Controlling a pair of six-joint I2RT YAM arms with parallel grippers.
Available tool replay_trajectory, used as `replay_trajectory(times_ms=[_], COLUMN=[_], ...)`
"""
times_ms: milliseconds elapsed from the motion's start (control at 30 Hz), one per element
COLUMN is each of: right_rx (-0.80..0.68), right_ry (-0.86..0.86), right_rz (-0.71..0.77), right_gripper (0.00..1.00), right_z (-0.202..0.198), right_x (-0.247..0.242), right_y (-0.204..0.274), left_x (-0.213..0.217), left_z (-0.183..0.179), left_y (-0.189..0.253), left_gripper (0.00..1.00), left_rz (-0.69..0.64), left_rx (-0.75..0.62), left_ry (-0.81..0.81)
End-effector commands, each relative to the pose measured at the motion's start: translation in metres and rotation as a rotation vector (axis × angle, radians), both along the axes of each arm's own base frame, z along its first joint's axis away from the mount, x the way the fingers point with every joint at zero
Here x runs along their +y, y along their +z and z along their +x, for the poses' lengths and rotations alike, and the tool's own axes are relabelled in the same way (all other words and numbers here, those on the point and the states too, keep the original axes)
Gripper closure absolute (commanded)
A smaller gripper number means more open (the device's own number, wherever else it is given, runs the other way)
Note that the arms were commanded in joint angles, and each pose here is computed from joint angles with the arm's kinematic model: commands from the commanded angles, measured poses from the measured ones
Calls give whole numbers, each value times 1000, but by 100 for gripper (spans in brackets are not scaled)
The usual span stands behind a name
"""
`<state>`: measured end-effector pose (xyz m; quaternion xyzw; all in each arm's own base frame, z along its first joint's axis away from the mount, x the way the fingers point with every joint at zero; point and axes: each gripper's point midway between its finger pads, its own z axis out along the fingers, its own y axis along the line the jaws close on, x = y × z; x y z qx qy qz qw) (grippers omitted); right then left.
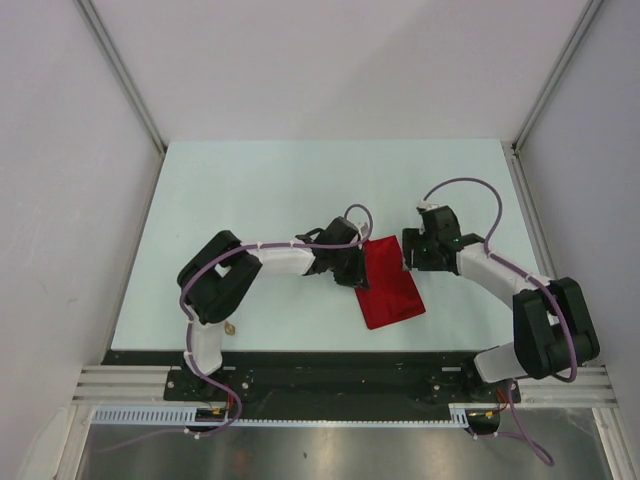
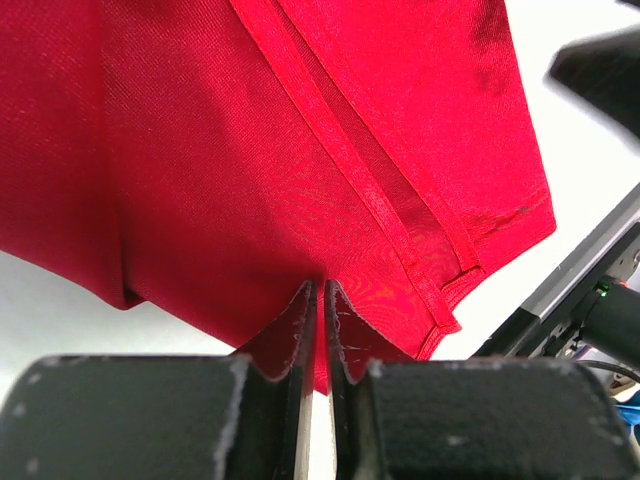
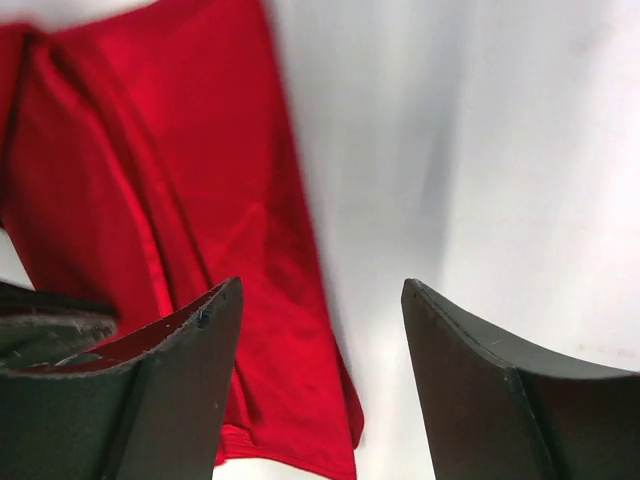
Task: Fold the napkin into a case and place the utensils inside
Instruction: Pick up the 2/3-rectangle-folded napkin from the center of the board.
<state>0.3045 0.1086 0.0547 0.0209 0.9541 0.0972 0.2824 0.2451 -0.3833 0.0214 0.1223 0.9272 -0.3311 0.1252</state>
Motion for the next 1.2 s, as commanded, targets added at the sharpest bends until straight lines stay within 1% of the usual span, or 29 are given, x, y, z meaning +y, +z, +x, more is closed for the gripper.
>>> replay_trajectory(times_ms=[0,33,100,233,300,333,533,567,633,733,900,1000,1033,1167], right_rx=[-84,-103,-99,-76,-70,-59,6,7,15,35,67,86,92,87], right_ry=[213,271,327,376,395,418,421,420,416,428,452,462,463,456], right_rz=[-162,-187,-209,-232,-215,-172,-134,-123,-133,-123,-89,-81,-78,-61], right_gripper=[30,30,30,31,32,33,40,43,44,50,61,69,76,86], right_z=[13,14,13,13,12,9,-2,-2,-1,-2,-4,-5,-5,-4], right_x=[13,17,18,16,20,27,30,32,31,34,45,50,51,54], right_y=[6,5,-2,-14,-17,-19,-36,-37,-38,-41,-49,-53,-54,-51], left_x=[-3,-5,-6,-8,-7,-6,3,4,8,15,29,39,43,50], left_z=[3,3,2,1,2,2,8,10,16,22,30,32,35,37], left_y=[29,39,48,74,79,82,103,106,114,125,138,137,138,137], left_gripper=[90,89,89,88,88,88,87,86,85,82,80,78,78,76], left_rz=[-48,-74,-102,-156,-167,-173,-216,-225,-243,-257,-277,-267,-268,-262], left_rx=[-68,-80,-83,-104,-112,-114,-126,-124,-126,-134,-149,-141,-144,-144], left_ry=[-11,-11,-9,-12,-7,-5,21,26,45,71,131,151,160,174])
